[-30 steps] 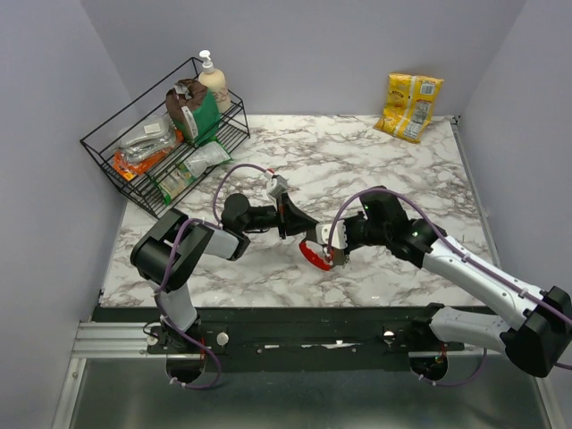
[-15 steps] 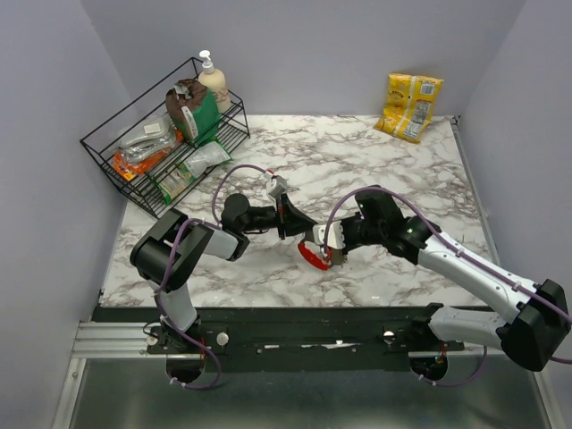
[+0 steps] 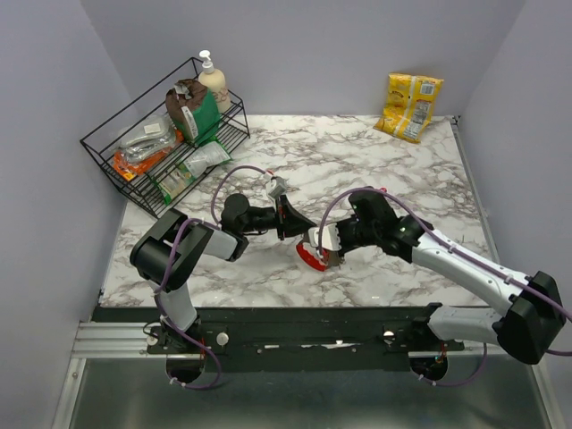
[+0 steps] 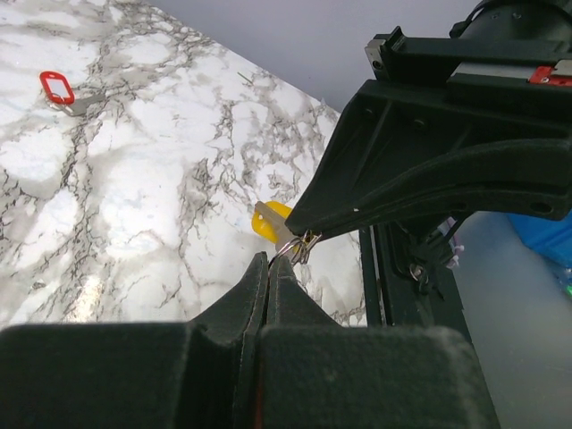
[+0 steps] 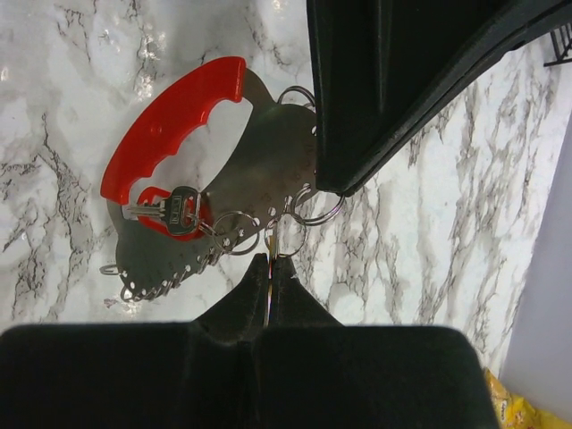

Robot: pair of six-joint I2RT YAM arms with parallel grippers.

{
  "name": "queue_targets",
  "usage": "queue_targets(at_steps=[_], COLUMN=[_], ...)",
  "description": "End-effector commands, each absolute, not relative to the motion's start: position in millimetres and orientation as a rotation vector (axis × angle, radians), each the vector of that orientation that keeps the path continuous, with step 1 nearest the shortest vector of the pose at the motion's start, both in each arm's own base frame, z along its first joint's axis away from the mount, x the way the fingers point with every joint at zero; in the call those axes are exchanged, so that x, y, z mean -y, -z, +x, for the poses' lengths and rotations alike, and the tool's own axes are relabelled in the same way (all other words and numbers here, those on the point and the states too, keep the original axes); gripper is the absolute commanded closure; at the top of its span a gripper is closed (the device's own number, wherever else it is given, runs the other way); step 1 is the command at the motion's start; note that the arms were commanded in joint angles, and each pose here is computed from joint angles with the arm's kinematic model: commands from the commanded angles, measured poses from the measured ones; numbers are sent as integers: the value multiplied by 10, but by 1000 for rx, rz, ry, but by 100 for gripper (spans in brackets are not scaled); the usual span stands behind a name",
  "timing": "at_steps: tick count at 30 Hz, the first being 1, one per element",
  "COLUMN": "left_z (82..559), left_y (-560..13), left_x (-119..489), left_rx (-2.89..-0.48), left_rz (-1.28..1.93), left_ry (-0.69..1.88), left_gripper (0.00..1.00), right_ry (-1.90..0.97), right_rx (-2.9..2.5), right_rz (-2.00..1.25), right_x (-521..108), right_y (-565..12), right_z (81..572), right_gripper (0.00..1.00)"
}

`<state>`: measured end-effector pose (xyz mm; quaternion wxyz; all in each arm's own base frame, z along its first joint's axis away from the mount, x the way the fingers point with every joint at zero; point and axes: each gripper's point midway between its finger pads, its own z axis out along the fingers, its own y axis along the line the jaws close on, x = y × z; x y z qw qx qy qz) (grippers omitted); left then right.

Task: Remove the keys from the keyring
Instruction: Remove the key from the keyring.

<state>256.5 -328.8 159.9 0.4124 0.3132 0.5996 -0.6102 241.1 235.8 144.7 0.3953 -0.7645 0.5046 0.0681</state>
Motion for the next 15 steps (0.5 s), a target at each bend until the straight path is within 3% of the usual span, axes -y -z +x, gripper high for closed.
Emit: queue_targets(at_steps=[1,15], left_z=[2659,2651], left_y=[-2284,-2298], left_x=[3153,3147], left_rx=[-1132,-1128], left_rz=[804,804], left_ry=[1399,1405], left_gripper=[100,100], right_ry=[-171,-73], right_rx=[-1419,-1425], right_rz=[-2055,-1998], right_x=[-2160,-2203], right_y=[-1124,-1115], right_z=[2259,2449], right_gripper=[99,99])
